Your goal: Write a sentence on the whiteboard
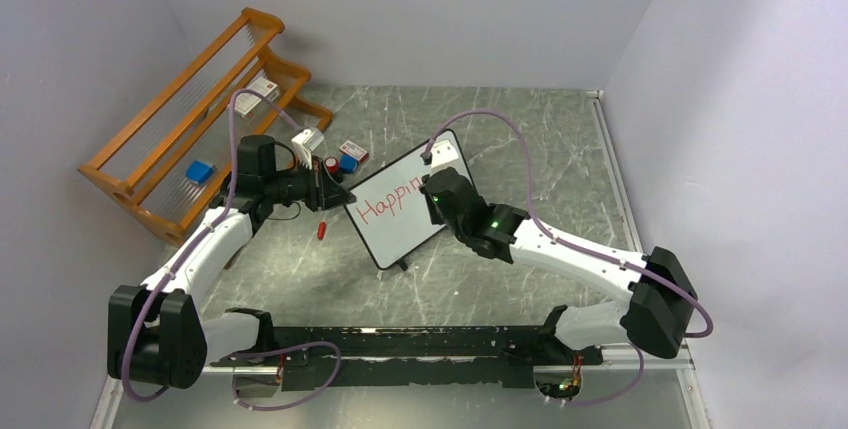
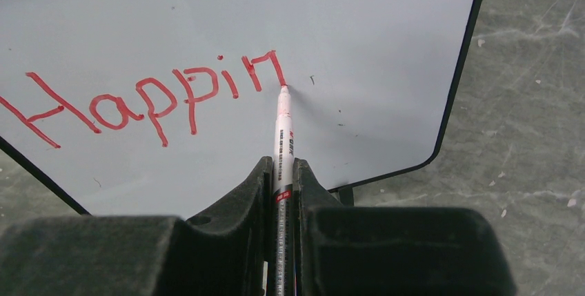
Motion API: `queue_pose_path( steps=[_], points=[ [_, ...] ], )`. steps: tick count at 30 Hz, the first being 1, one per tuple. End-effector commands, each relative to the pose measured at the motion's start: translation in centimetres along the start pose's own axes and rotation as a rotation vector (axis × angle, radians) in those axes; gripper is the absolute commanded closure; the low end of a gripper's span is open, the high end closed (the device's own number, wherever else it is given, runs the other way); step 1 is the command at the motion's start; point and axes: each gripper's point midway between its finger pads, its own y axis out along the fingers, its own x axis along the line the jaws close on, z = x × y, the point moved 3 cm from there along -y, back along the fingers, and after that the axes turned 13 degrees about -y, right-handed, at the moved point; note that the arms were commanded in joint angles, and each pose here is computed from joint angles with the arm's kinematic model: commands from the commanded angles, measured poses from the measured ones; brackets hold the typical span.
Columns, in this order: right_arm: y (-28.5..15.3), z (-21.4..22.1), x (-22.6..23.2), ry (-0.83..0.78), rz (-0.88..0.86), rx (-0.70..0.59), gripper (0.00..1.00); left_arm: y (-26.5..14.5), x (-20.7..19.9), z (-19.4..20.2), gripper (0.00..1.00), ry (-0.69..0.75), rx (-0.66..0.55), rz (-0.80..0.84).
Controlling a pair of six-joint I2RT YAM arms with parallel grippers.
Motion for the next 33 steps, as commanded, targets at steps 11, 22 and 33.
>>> queue_pose_path(
  steps=[11,22,33],
  points=[
    [0.1,-2.0,-1.5,0.043,0.001,-0.069,1.0,0.1,1.8,1.2,0.95,-0.032,0.029,-0.082],
    [1.0,-1.7,-1.4,0.034,0.007,-0.052,1.0,0.1,1.8,1.1,0.95,-0.033,0.029,-0.082],
    [1.2,-1.3,-2.2,0.027,0.042,-0.037,1.0,0.1,1.8,1.2,0.95,-0.032,0.032,-0.08]
  ],
)
